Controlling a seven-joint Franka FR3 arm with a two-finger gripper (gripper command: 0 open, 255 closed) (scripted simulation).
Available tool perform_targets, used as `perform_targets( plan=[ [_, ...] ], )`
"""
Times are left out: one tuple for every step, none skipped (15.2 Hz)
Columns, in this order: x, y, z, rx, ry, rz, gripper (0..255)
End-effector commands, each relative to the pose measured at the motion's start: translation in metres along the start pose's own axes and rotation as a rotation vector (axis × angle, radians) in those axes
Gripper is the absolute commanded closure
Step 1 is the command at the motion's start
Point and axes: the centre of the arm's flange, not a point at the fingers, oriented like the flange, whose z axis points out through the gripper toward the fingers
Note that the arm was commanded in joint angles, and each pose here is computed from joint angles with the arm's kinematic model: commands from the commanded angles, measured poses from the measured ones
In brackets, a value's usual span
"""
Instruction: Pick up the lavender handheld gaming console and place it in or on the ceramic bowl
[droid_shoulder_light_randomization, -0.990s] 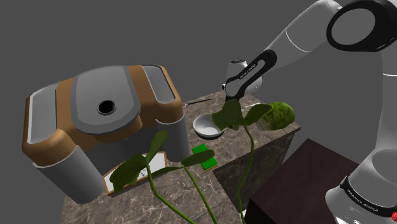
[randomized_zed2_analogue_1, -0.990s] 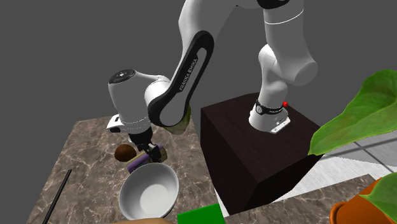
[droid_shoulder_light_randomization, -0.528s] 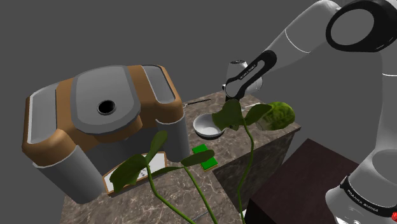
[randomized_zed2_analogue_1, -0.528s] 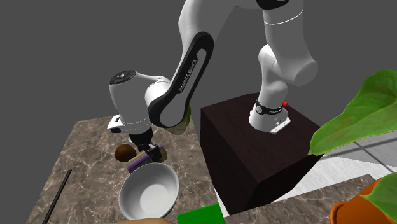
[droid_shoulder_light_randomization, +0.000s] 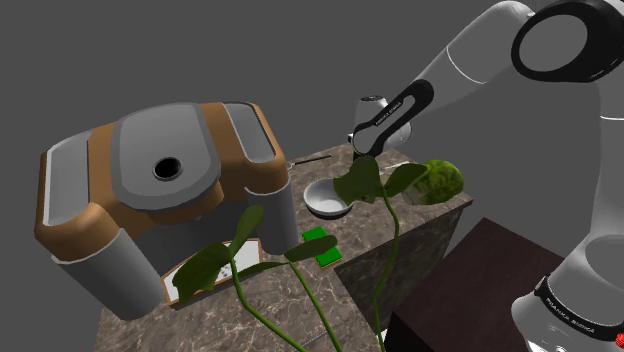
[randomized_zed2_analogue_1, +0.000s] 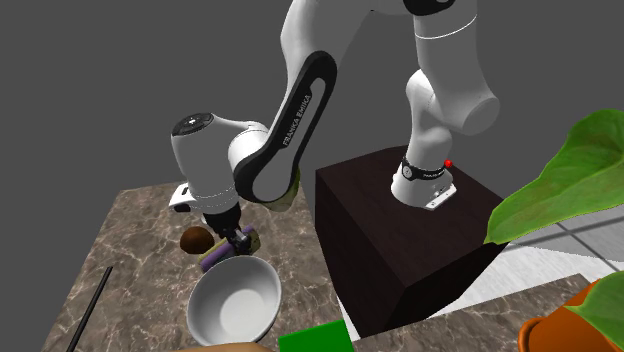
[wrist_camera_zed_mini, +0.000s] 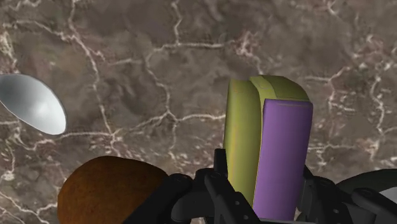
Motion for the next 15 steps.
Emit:
perform_targets(
  plan=[
    [-0.002, -0.001, 0.003, 0.004, -0.008, -0.001, 255],
    [-0.003, -0.002, 0.004, 0.004, -0.008, -0.001, 255],
    [-0.003, -0.002, -0.001, 0.004, -0.008, -0.001, 255],
    [-0.002, -0.002, -0.006, 0.004, -0.008, -0.001, 255],
    [-0.002, -0.002, -0.012, 0.004, -0.008, -0.001, 255],
    [-0.002, -0.002, -0.017, 0.004, -0.008, -0.001, 255],
    [-0.002, -0.003, -0.022, 0.004, -0.008, -0.001, 255],
    [-0.002, -0.003, -0.027, 0.004, -0.008, -0.001, 255],
    [-0.002, -0.003, -0.033, 0.004, -0.008, -0.001, 255],
    [-0.001, -0.003, -0.038, 0.004, -0.008, -0.001, 255],
    [-0.001, -0.004, -0.043, 0.004, -0.008, -0.001, 255],
    [-0.001, -0.004, -0.048, 0.004, -0.008, -0.001, 255],
    [-0.001, -0.004, -0.054, 0.004, -0.008, -0.001, 255],
    [-0.001, -0.004, -0.059, 0.004, -0.008, -0.001, 255],
    [-0.001, -0.004, -0.064, 0.004, -0.008, -0.001, 255]
  ],
)
